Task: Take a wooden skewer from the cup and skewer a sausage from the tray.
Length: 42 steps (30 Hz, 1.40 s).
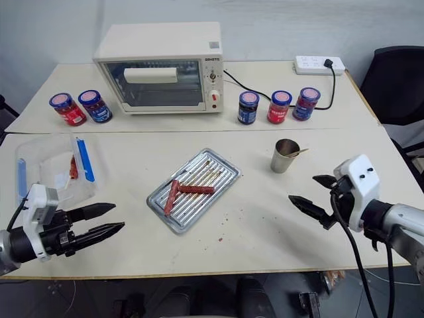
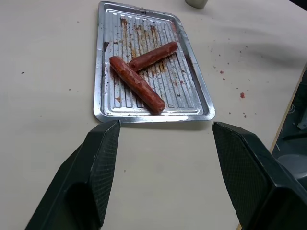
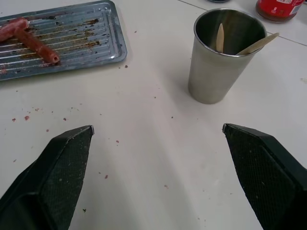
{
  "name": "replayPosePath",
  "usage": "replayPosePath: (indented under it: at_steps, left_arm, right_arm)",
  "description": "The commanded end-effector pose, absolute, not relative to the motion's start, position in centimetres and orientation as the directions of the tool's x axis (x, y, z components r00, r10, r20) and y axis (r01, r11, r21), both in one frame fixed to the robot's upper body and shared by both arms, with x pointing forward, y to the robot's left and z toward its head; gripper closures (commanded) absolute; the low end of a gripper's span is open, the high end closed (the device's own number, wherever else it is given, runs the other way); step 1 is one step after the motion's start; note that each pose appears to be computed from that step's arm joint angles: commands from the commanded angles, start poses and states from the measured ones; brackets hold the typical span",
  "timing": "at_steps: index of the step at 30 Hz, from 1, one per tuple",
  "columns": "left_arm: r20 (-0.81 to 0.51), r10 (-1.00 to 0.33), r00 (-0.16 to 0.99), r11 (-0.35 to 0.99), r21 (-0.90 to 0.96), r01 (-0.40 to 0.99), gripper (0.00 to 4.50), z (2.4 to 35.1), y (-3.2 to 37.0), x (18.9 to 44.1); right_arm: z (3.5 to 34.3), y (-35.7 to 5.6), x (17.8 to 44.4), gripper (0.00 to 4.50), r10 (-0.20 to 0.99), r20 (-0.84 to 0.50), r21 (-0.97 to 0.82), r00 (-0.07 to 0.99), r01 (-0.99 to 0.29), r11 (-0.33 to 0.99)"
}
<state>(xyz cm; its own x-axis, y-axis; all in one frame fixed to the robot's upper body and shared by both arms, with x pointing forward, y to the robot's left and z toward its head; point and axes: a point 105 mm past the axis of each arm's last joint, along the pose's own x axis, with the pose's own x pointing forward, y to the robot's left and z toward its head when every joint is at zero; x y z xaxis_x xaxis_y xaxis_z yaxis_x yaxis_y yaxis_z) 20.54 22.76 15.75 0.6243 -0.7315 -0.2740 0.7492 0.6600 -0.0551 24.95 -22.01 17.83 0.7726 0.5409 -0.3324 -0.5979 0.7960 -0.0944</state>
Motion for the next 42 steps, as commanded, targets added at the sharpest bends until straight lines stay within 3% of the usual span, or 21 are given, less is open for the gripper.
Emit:
replayPosePath:
  at_steps: [1,11,17,32,42]
  left_arm:
    - [-0.266,-0.72,0.641,0.668,-0.011,0.744,1.29,16.2,22.9,20.7]
    - [-0.228,-0.729,0.646,0.667,-0.024,0.744,1.29,16.7,22.3,21.3]
    - [-0.182,-0.788,0.589,0.604,-0.035,0.797,0.07,17.4,20.5,22.2]
    - [-0.07,-0.978,0.197,0.195,0.033,0.98,0.07,21.8,12.3,25.3]
    - [-0.076,-0.991,0.112,0.108,0.065,0.992,0.07,22.4,10.7,26.2]
  right_arm:
    - [18.6,-21.8,25.1,0.0,0.542,-0.315,-0.138,0.779,-0.602,0.786]
    - [17.8,-22.2,25.8,0.0,0.478,-0.292,-0.115,0.828,-0.527,0.842]
    - [17.8,-22.1,26.5,0.0,0.424,-0.234,-0.131,0.875,-0.46,0.878]
    - [18.8,-20.9,31.3,0.0,0.352,-0.056,-0.158,0.934,-0.357,0.921]
    - [19.0,-19.9,32.7,0.0,0.369,-0.012,-0.135,0.929,-0.368,0.92]
